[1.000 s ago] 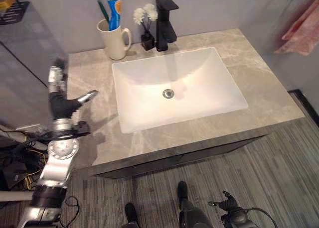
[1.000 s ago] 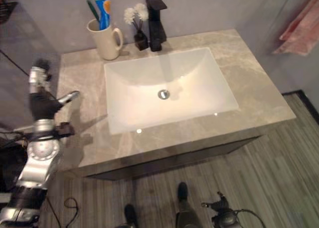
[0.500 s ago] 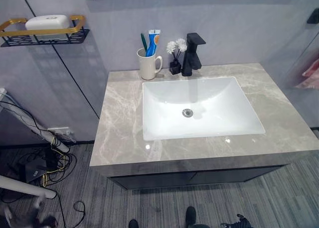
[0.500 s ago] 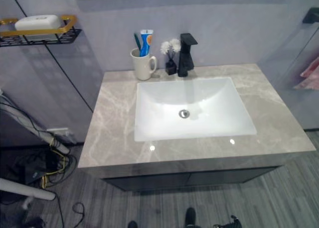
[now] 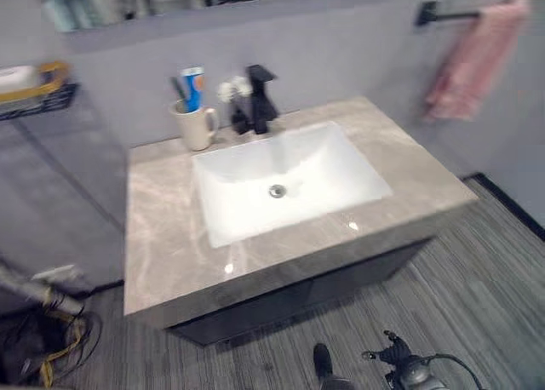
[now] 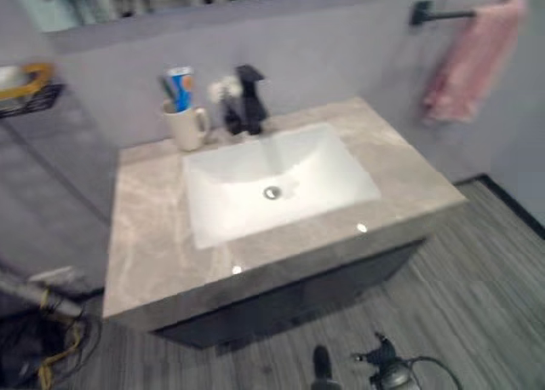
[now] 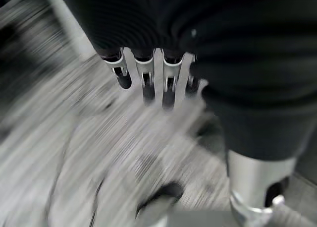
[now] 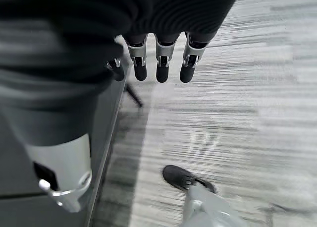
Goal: Put brush and paste in cup on sink, flatten towel.
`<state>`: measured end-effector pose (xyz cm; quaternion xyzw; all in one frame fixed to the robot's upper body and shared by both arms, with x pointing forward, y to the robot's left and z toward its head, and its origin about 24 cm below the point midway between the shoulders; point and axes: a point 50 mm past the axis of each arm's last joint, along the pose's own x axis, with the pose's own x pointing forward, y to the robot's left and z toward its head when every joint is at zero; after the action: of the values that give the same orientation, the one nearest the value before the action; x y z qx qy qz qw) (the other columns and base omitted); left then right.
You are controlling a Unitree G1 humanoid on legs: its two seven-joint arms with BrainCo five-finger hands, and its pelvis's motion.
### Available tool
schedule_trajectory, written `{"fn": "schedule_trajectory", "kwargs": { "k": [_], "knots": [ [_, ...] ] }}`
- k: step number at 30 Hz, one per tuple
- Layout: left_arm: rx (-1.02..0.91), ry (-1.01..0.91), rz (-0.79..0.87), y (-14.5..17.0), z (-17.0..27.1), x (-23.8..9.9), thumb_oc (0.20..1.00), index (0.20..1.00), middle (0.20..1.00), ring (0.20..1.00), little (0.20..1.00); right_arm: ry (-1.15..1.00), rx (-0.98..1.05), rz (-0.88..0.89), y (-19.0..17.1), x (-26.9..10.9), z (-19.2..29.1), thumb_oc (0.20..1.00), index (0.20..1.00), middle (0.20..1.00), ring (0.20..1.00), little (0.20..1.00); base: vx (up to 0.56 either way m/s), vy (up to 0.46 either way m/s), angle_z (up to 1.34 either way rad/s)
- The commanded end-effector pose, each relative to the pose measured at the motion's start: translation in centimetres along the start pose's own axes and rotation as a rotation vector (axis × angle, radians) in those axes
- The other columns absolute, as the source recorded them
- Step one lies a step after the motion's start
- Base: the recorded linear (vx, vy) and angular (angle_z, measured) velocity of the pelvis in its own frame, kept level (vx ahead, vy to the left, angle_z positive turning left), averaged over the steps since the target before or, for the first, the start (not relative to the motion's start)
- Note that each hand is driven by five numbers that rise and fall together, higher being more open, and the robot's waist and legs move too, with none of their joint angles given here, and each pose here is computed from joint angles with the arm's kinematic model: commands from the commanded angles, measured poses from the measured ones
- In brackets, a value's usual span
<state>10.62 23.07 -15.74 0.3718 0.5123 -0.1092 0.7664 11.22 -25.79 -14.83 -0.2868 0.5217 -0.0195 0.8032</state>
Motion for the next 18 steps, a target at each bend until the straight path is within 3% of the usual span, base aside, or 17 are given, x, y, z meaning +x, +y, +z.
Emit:
{"fn": "schedule_trajectory", "kwargs": {
  "k": [1,6,13,18],
  "knots": [
    [0.048,-0.116,-0.003,-0.3,4.2,0.4,1.000,1.000,1.000,1.000,1.000,-0.028,0.047,-0.055,-1.9,0.6,1.8,1.000,1.000,1.000,1.000,1.000,-0.18,0.214,-0.26],
    [0.226,-0.275,0.003,-0.4,9.2,0.4,1.000,1.000,1.000,1.000,1.000,0.013,0.082,-0.041,-0.7,0.4,1.2,1.000,1.000,1.000,1.000,1.000,-0.18,0.114,-1.05],
    [0.177,-0.169,-0.039,-1.5,6.8,0.4,1.000,1.000,1.000,1.000,1.000,0.156,0.111,-0.040,-0.2,-0.4,-3.1,1.000,1.000,1.000,1.000,1.000,-0.13,-0.014,-1.60],
    [0.031,-0.093,0.003,-0.3,4.9,0.6,1.000,1.000,1.000,1.000,1.000,0.185,0.134,-0.059,-0.6,-0.4,-3.4,1.000,1.000,1.000,1.000,1.000,-0.05,-0.149,-1.19]
  ]
}}
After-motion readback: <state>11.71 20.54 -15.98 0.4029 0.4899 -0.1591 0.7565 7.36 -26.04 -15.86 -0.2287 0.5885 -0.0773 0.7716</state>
